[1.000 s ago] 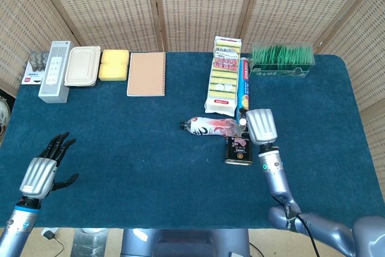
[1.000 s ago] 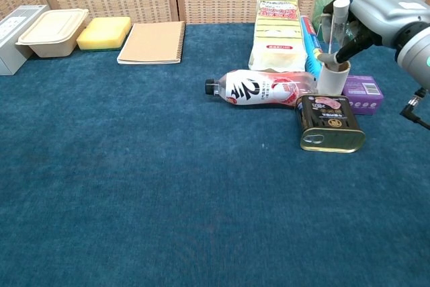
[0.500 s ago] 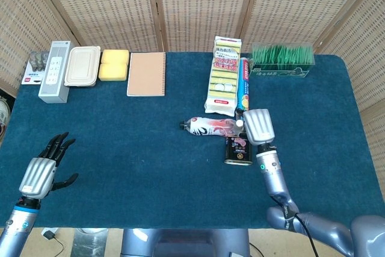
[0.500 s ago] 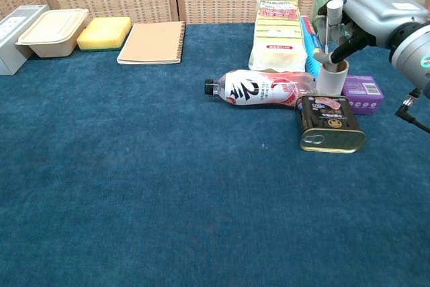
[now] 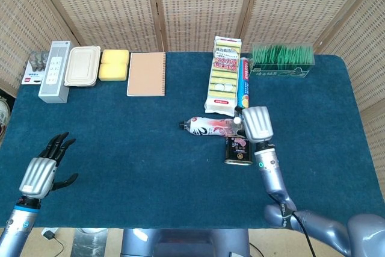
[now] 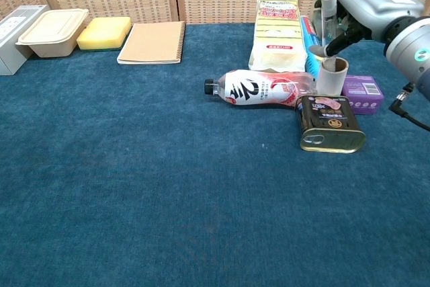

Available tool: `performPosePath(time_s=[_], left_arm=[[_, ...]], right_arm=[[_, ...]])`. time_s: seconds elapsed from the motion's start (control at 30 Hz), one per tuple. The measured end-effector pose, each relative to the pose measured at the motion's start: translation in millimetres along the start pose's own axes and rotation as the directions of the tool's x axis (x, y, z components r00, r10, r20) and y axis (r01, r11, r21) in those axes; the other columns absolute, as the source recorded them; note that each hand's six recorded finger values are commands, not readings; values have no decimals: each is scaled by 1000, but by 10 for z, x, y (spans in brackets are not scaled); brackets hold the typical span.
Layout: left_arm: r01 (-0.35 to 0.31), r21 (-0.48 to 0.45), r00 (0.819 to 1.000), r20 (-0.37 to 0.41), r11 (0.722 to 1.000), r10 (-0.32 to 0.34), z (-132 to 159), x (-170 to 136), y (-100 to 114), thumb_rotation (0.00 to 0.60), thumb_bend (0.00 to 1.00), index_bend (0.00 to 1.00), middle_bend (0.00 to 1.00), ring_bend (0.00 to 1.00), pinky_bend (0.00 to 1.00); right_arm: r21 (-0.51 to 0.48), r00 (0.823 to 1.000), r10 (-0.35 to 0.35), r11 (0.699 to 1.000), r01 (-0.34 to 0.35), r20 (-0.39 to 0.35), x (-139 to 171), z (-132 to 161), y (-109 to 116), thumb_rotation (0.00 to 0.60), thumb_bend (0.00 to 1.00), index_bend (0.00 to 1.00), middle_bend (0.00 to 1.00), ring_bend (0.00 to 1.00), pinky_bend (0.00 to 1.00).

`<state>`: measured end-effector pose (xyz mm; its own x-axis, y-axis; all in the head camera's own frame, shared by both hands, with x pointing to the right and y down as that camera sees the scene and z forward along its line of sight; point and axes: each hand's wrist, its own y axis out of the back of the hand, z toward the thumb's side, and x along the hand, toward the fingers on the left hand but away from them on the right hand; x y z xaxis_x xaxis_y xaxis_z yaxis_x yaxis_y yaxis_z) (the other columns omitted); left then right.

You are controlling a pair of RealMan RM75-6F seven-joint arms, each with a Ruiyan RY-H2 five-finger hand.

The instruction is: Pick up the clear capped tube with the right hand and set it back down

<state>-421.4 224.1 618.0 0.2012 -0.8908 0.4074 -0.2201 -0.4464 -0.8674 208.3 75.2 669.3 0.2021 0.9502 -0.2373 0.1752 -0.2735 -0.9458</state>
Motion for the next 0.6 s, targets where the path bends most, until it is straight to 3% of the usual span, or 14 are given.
performPosePath(time_s=[0.6], left_arm=[[2,0,1000,-5,1000,-2,-13,12,0,600,197,96,36,30,309]], right_arm=[[-34,1000,-20,999,20,-5,-83,88,138,600,328,711,865,947,950]])
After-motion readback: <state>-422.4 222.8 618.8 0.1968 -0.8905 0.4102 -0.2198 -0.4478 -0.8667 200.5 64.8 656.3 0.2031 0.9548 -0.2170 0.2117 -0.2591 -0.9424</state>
